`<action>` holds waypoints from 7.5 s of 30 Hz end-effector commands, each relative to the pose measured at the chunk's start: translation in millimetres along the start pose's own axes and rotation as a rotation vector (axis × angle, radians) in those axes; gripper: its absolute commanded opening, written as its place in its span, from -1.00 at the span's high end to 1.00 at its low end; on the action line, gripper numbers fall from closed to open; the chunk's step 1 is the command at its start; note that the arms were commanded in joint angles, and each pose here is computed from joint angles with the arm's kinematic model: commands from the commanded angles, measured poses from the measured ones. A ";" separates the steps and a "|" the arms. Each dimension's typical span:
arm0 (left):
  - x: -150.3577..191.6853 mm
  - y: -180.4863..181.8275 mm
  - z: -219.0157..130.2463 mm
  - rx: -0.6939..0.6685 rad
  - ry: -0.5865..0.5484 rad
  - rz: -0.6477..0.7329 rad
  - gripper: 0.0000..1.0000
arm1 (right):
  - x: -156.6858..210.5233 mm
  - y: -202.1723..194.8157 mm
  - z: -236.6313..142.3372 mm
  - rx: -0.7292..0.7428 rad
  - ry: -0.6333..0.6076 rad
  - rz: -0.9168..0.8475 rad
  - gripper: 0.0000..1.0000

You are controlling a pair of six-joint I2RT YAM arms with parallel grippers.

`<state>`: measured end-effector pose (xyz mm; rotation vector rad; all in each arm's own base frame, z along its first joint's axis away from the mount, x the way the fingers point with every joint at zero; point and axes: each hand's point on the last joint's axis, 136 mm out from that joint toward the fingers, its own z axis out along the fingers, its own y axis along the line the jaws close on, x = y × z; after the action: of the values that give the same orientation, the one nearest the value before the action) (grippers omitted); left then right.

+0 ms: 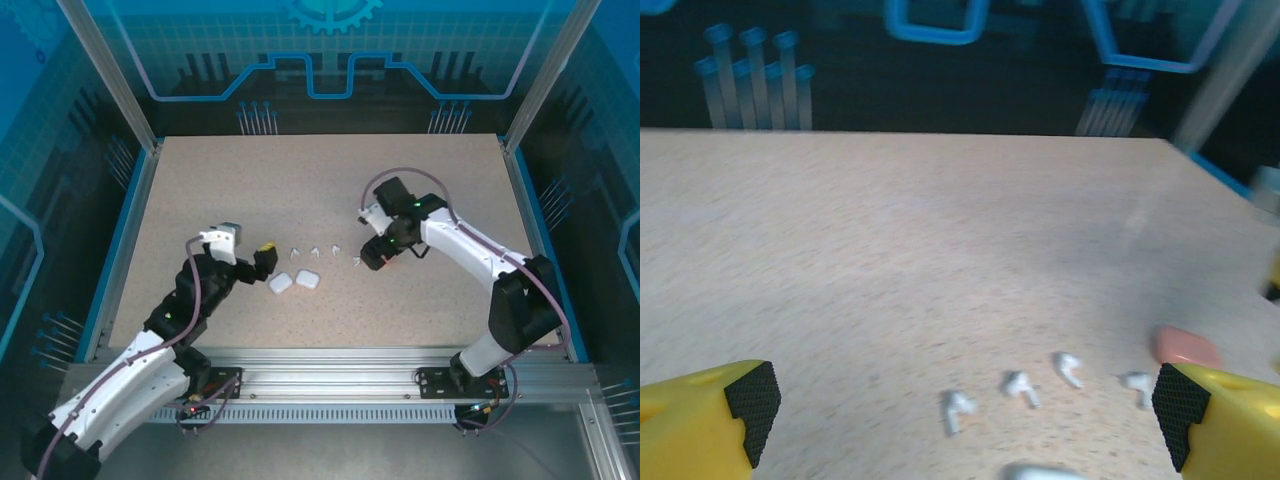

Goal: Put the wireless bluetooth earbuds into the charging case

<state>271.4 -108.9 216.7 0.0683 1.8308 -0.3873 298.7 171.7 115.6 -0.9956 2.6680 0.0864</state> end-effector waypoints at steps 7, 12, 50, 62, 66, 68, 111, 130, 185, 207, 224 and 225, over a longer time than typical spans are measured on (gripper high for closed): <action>13.4 61.6 -20.1 -0.262 0.094 -0.165 -0.98 | -24.1 58.0 -0.9 0.036 0.155 -0.219 -0.97; 24.2 77.3 -26.2 -0.338 0.108 -0.220 -0.98 | -40.8 93.6 15.8 0.011 0.213 -0.342 -1.00; 34.5 76.7 -28.1 -0.317 0.103 -0.224 -0.98 | -56.8 163.3 120.3 -0.097 0.402 -0.503 -0.29; 31.4 72.9 -27.3 -0.297 0.097 -0.228 -0.98 | -53.4 155.0 124.7 -0.098 0.405 -0.477 0.01; 27.2 63.5 -25.6 -0.239 0.084 -0.225 -0.97 | -57.3 144.7 113.7 -0.097 0.352 -0.449 0.10; 24.0 58.0 -24.7 -0.205 0.072 -0.225 -0.97 | -63.3 137.9 96.3 -0.097 0.298 -0.433 0.12; 1.0 -190.4 7.2 0.925 0.420 -0.292 -0.62 | -9.4 91.1 -101.7 0.023 -0.554 -0.510 0.16; 36.6 -226.9 36.9 0.936 0.590 -0.323 -0.39 | -13.6 95.3 -92.5 0.049 -0.522 -0.532 0.16; 36.2 -233.0 35.8 0.945 0.582 -0.231 0.76 | -9.1 79.1 -94.7 -0.016 -0.480 -0.417 -0.45; 2.8 -216.0 -9.8 1.028 0.141 0.218 0.87 | -0.4 95.8 -158.7 -0.197 -0.710 -0.459 -0.70; 0.2 -218.2 -25.7 1.085 0.059 0.335 0.87 | -13.3 135.7 -155.0 -0.459 -0.653 -0.553 -0.12; 0.9 -218.4 -25.9 1.086 0.060 0.339 0.87 | -13.5 137.5 -155.4 -0.475 -0.648 -0.556 -0.06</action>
<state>205.6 -306.3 263.1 1.0602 1.5289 -1.0979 193.6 252.6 249.6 -1.4486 1.7930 0.7038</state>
